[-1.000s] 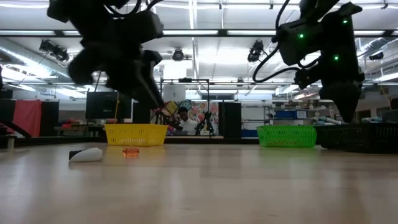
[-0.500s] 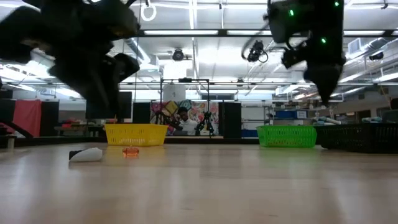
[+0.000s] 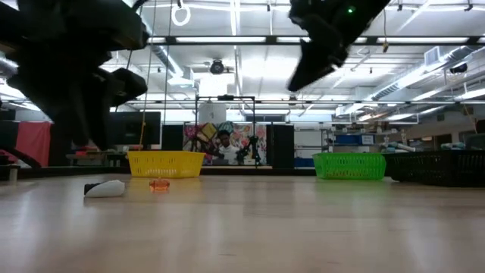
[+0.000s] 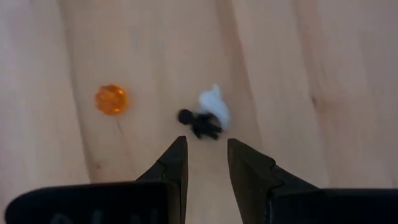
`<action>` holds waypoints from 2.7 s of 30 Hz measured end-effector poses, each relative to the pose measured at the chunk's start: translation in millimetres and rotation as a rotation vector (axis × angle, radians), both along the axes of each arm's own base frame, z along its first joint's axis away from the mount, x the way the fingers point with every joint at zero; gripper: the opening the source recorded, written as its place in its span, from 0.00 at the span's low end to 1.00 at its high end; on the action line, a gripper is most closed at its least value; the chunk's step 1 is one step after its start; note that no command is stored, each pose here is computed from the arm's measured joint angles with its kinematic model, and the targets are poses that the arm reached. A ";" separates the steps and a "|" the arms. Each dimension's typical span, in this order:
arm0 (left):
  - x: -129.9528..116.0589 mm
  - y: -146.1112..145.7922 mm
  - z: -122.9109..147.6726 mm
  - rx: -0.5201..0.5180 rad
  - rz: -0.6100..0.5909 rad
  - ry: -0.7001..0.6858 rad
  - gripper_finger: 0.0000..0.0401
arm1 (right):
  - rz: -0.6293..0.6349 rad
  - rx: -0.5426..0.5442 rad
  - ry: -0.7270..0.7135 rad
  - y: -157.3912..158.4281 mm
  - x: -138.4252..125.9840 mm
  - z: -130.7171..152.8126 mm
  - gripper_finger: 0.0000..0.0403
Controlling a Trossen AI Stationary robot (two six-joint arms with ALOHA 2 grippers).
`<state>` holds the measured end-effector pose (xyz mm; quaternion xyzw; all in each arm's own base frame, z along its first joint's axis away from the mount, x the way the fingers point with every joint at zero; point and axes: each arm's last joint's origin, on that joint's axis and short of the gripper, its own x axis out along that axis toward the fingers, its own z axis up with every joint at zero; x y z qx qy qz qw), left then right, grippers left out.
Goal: Sort Halloween decoration
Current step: Put the black skeleton toy into the black bin
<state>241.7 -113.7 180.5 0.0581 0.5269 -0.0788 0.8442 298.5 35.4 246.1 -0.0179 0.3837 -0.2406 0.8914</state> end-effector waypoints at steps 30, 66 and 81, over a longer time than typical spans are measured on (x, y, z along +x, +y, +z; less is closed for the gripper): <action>-11.4 -23.0 1.3 0.054 0.099 -0.081 0.32 | 0.349 0.049 -0.661 22.2 20.8 -50.2 0.64; -28.7 -33.4 -16.5 0.022 0.206 -0.123 0.32 | 0.385 -0.055 -0.492 15.4 70.0 -81.6 0.65; -12.0 -27.2 -42.2 0.041 0.297 -0.083 0.32 | 0.403 -0.051 -0.453 21.1 67.9 -85.3 0.65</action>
